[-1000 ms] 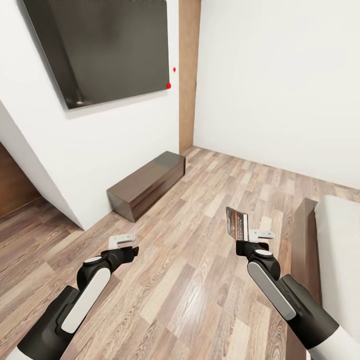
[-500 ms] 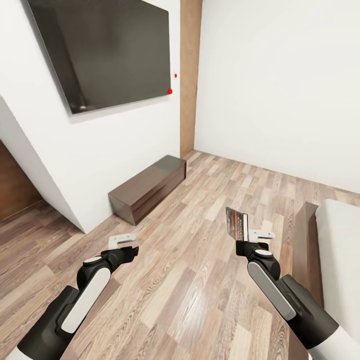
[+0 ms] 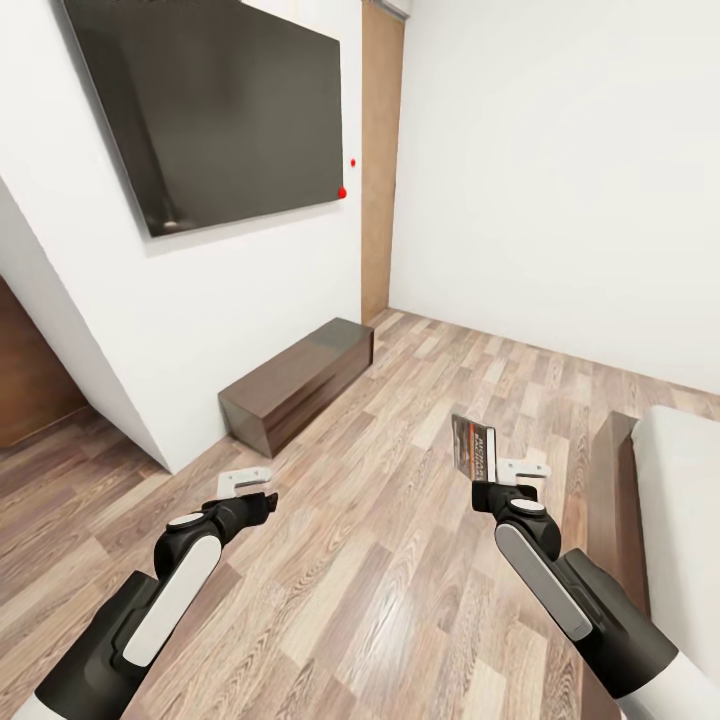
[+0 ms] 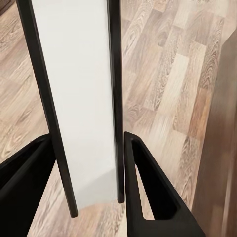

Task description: In the bedroom, move the book from the bed onto either nightstand, and place the two sandals side by side next to the bed.

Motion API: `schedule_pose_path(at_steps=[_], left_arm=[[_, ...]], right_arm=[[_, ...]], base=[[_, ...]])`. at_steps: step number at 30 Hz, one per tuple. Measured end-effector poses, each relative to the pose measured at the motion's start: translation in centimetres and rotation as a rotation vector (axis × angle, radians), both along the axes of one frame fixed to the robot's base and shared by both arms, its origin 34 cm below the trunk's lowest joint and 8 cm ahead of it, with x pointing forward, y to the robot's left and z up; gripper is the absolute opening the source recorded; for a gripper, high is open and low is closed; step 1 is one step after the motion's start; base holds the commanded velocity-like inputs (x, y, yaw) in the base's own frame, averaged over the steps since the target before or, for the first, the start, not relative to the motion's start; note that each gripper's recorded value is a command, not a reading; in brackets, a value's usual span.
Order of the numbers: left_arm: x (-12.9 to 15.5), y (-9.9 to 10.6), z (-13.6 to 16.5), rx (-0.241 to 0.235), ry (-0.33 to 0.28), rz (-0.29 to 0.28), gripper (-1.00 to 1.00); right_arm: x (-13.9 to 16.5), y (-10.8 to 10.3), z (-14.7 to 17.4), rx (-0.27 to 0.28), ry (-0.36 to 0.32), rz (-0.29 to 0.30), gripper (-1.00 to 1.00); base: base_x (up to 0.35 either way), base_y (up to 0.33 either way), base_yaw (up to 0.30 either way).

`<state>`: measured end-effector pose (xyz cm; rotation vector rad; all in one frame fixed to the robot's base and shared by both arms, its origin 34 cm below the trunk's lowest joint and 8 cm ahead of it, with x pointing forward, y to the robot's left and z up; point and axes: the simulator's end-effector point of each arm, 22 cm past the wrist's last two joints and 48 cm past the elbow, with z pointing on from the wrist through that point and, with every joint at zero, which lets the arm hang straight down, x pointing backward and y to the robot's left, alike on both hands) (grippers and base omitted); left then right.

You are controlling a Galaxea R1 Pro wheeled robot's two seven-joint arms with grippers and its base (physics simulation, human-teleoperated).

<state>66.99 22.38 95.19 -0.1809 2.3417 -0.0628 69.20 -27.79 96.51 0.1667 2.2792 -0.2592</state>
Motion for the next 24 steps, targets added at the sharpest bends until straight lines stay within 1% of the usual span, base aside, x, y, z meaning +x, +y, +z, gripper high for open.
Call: schedule_pose_path(at_steps=[24], left_arm=[[0.2, 0.1, 2.3, 0.000, -0.043, 0.004, 1.00]], right_arm=[[0.1, 0.0, 2.3, 0.000, -0.039, 0.000, -1.00]], base=[[0.000, 0.000, 0.000]])
